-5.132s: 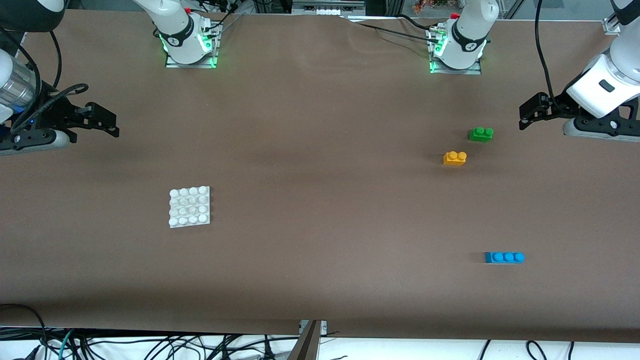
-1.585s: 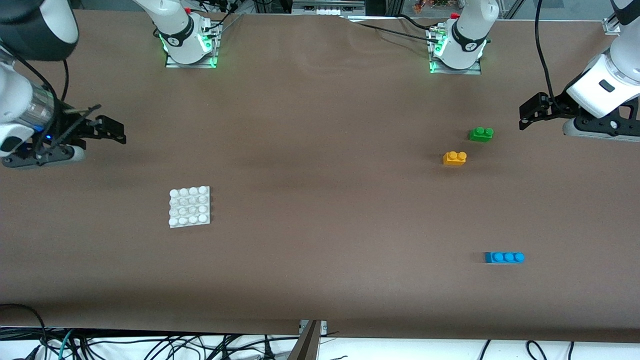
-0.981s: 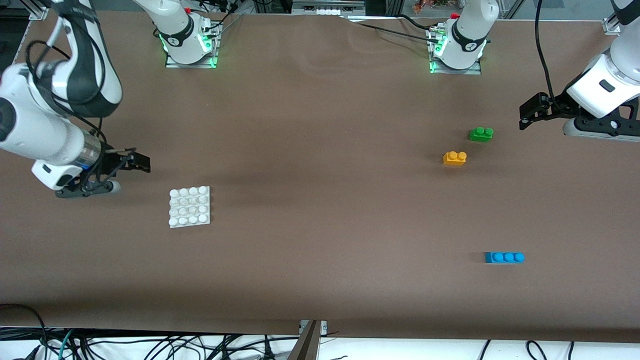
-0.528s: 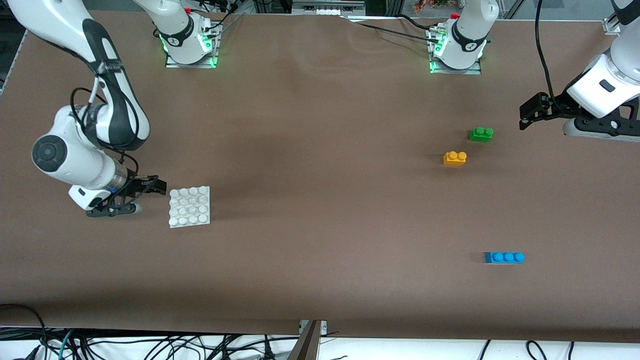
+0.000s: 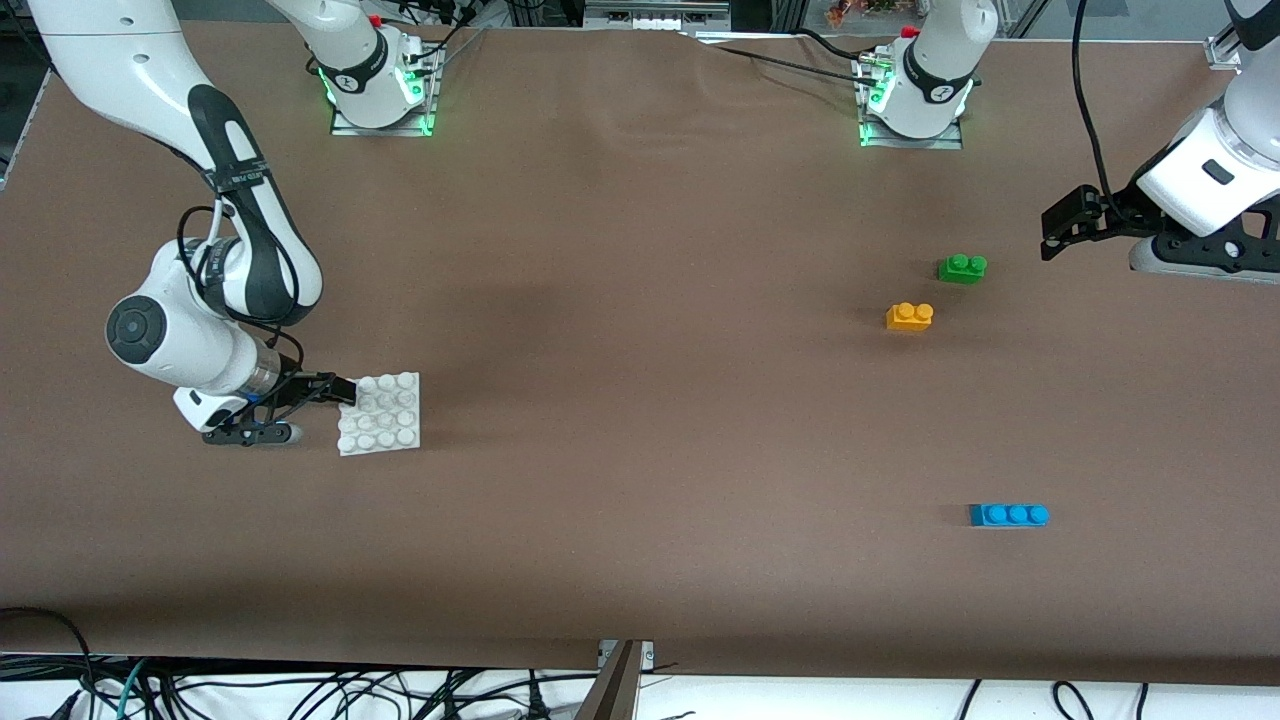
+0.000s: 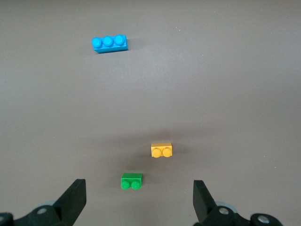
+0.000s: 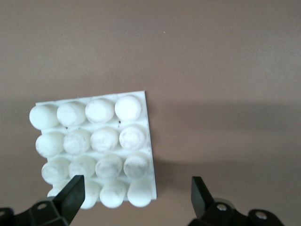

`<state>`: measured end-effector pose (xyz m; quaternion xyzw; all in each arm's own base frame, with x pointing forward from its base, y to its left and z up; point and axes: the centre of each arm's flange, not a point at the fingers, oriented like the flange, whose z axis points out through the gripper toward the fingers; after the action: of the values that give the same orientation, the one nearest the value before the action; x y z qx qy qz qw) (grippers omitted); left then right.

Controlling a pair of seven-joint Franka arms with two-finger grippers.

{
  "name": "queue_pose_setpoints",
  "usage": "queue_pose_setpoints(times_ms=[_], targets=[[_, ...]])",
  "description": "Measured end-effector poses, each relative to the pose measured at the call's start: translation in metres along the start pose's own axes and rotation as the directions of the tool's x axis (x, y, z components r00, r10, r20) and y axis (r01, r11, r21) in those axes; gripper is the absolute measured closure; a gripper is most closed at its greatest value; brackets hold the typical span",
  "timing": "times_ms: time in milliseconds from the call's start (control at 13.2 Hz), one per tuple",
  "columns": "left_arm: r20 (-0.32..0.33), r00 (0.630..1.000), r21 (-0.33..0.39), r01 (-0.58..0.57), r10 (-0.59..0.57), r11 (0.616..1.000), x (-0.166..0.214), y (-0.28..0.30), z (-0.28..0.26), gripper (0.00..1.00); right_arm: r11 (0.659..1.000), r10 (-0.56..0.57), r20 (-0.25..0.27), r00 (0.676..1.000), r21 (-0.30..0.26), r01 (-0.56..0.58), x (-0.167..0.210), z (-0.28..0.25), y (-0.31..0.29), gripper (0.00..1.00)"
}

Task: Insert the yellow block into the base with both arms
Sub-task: 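Reach the right gripper down to the white base plate's edge, then close the right gripper on the white base plate's edge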

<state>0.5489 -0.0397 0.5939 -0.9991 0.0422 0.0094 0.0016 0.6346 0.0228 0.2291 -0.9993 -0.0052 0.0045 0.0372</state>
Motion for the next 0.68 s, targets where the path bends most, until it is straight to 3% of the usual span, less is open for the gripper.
queue_pose_setpoints(times_ms=[679], targets=[[0.000, 1.000, 0.000, 0.000, 0.000, 1.000, 0.000, 0.000, 0.000, 0.00, 0.999, 0.046, -0.021, 0.999, 0.031, -0.045, 0.002, 0.033, -0.007, 0.00]])
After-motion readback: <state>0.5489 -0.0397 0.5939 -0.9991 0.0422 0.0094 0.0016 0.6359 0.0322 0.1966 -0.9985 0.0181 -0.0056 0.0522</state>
